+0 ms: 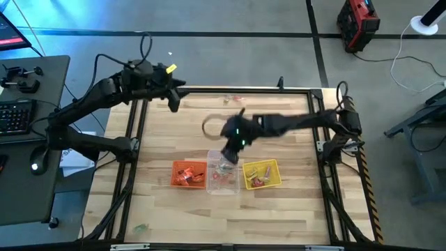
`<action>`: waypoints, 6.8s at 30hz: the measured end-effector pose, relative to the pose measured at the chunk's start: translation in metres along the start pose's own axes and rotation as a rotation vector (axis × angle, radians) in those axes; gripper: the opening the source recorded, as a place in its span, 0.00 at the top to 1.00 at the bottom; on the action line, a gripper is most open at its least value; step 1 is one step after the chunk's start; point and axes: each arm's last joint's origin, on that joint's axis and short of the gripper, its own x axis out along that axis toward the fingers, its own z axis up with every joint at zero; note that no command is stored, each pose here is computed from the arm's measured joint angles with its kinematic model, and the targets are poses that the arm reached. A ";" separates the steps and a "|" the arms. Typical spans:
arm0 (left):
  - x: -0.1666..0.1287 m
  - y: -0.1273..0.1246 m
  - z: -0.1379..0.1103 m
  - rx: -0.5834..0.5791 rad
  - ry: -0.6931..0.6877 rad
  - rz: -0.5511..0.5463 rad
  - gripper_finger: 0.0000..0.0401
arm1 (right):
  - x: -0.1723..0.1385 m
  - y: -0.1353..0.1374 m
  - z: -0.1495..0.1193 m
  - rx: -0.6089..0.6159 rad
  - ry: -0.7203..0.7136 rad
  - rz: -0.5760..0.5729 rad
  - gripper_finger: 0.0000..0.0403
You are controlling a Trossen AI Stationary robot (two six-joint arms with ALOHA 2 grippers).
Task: Sort candy by brand, put in halloween buckets
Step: Put the blue gummy into the transparent bin, then put the orange gummy into the transparent bin
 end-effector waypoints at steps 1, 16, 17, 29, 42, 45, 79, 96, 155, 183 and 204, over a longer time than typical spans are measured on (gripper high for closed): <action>0.000 0.000 -0.003 0.003 0.035 -0.011 0.50 | 0.003 0.011 -0.005 0.022 -0.001 -0.016 1.00; -0.007 -0.044 -0.025 0.045 0.212 -0.233 0.50 | 0.017 0.048 -0.030 0.265 -0.057 -0.154 0.74; -0.007 -0.046 -0.026 0.045 0.215 -0.231 0.50 | 0.018 0.048 -0.031 0.266 -0.040 -0.143 0.69; -0.002 -0.064 -0.032 -0.144 0.208 -0.080 0.50 | -0.052 0.041 -0.048 0.025 0.057 -0.416 0.37; 0.143 -0.075 -0.081 -0.203 0.574 0.041 0.50 | -0.096 -0.008 -0.131 0.379 -0.159 -0.275 0.37; 0.183 -0.046 -0.078 -0.261 0.591 -0.008 0.50 | -0.092 -0.014 -0.144 0.448 -0.192 -0.237 0.37; 0.385 0.091 -0.086 0.595 0.467 -0.338 0.50 | -0.084 -0.040 -0.138 0.667 -0.393 -0.212 0.37; 0.400 0.112 -0.098 0.470 0.370 -0.434 0.72 | -0.084 -0.038 -0.138 0.721 -0.364 -0.168 0.37; 0.393 0.131 -0.111 0.343 0.520 -0.381 0.92 | -0.083 -0.036 -0.139 0.771 -0.309 -0.105 0.37; 0.334 0.118 -0.051 0.317 0.548 -0.310 1.00 | -0.083 -0.037 -0.137 0.717 -0.316 -0.109 0.37; 0.209 -0.099 -0.117 0.088 0.532 -0.728 1.00 | -0.143 -0.044 -0.115 0.394 -0.639 -0.034 0.37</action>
